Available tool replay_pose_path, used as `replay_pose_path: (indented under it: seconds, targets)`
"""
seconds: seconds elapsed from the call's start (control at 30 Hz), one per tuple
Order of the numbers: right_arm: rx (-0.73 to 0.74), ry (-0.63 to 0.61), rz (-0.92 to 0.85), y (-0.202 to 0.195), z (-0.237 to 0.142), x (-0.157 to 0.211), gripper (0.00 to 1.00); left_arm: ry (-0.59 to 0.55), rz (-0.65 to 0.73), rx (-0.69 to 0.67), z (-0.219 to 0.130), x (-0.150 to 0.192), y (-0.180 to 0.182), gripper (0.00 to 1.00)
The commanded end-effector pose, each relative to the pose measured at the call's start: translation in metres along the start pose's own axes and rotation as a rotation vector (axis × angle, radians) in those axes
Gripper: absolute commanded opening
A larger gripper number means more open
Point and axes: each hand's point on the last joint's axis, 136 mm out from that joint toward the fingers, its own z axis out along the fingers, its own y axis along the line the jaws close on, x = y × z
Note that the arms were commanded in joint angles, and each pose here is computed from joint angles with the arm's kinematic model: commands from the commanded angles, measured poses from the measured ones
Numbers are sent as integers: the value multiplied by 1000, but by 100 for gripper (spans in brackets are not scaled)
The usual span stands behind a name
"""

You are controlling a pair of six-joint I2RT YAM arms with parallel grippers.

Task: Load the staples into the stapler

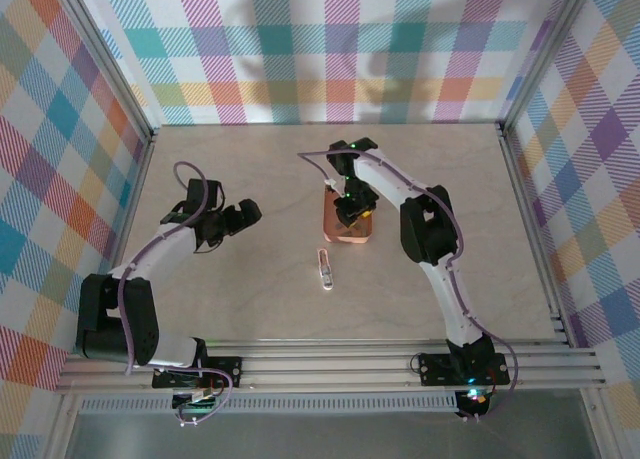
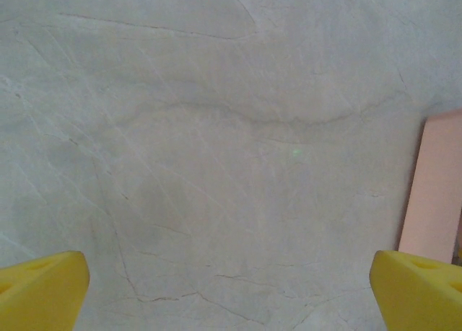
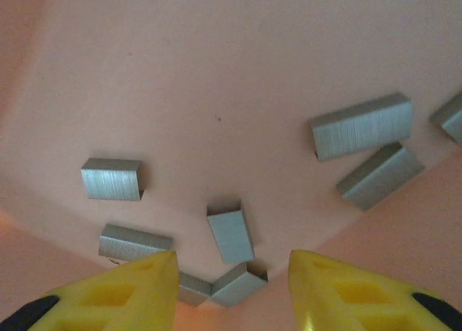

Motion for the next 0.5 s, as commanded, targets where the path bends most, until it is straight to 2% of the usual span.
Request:
replay_pose_path:
  seconds: [0.0, 0.47]
  targets:
    - [-18, -26, -32, 6, 4, -12, 44, 6, -30, -13, -6, 5, 8, 100]
    - [19, 42, -33, -2, 24, -9, 38, 0, -30, -16, -9, 4, 9, 100]
